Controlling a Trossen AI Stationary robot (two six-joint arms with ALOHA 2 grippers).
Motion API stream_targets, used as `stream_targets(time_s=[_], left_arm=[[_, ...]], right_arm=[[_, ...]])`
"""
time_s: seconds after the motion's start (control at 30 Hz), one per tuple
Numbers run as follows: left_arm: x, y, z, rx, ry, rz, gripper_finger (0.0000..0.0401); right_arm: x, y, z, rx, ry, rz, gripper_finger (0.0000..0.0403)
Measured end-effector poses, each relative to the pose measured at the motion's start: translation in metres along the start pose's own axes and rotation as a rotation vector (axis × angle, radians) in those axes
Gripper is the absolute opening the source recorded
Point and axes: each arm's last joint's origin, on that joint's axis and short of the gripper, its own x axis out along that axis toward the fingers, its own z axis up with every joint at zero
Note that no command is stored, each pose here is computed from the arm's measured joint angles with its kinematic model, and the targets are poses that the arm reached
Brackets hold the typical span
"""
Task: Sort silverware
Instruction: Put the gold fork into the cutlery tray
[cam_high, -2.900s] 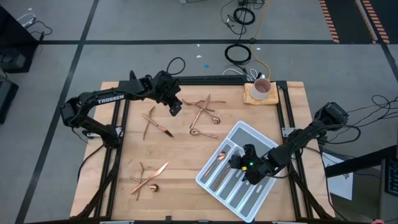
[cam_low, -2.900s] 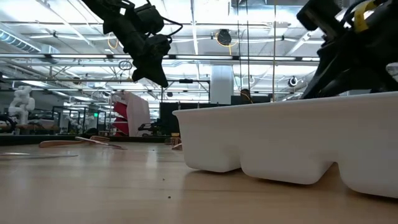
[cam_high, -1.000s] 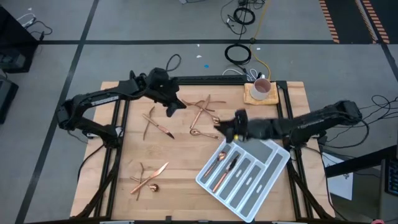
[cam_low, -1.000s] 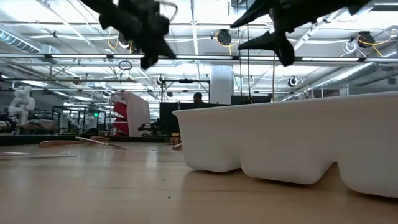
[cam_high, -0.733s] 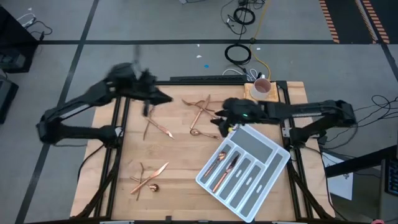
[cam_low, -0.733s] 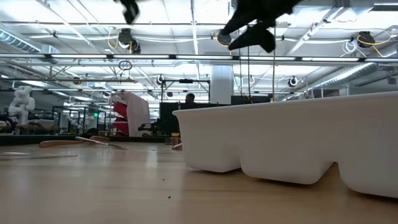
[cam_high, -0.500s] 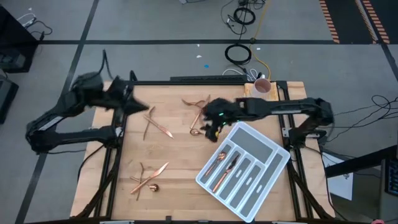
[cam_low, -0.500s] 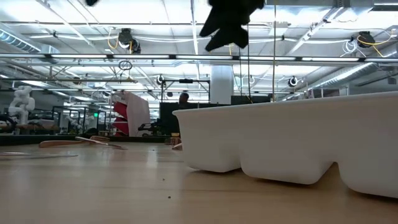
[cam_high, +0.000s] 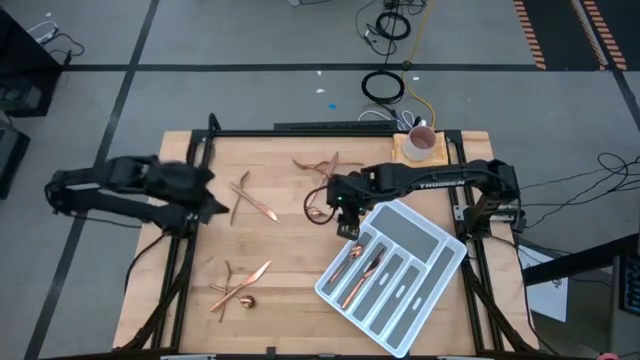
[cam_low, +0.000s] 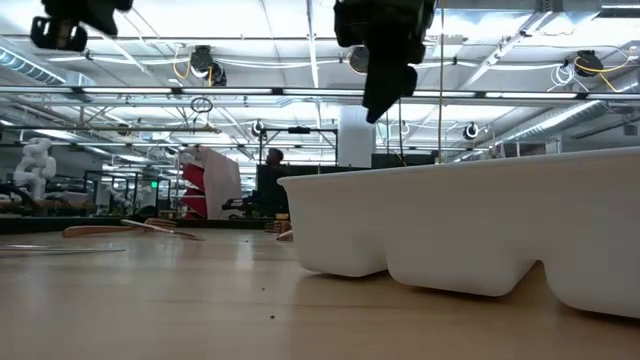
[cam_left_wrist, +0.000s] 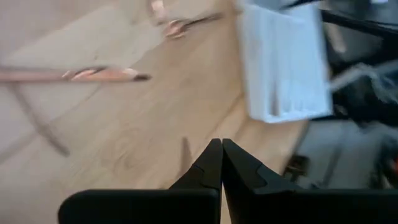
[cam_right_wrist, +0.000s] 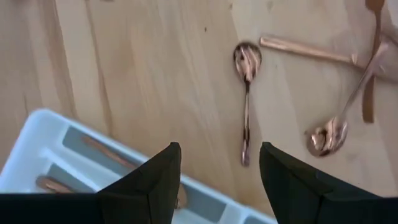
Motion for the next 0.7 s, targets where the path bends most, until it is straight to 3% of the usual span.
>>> stream_targets(time_s=[0.1,0.27,0.43,0.7], left_arm=[[0.025,-0.004,-0.009,-0.009,0.025,0.069,0.0008],[0.063,-0.022,-0.031,0.015,0.03,0.028,0.0008],[0.086,-0.02,-0.061,-0.127,-0.032,0.185,0.0008],[0.117,-0.022,-0.117,-0.283,-0.028,0.376,0.0008]], right_arm=[[0.0,-0.002,-0.006,-0.011,0.057,-0.021,0.0203],[-0.002,-0.005,-0.019,-0.081,0.193,-0.048,0.0203],[-0.005,-0.01,-0.027,-0.146,0.288,-0.058,0.0203],[-0.041,-0.023,-0.03,-0.215,0.206,-0.032,0.0203]])
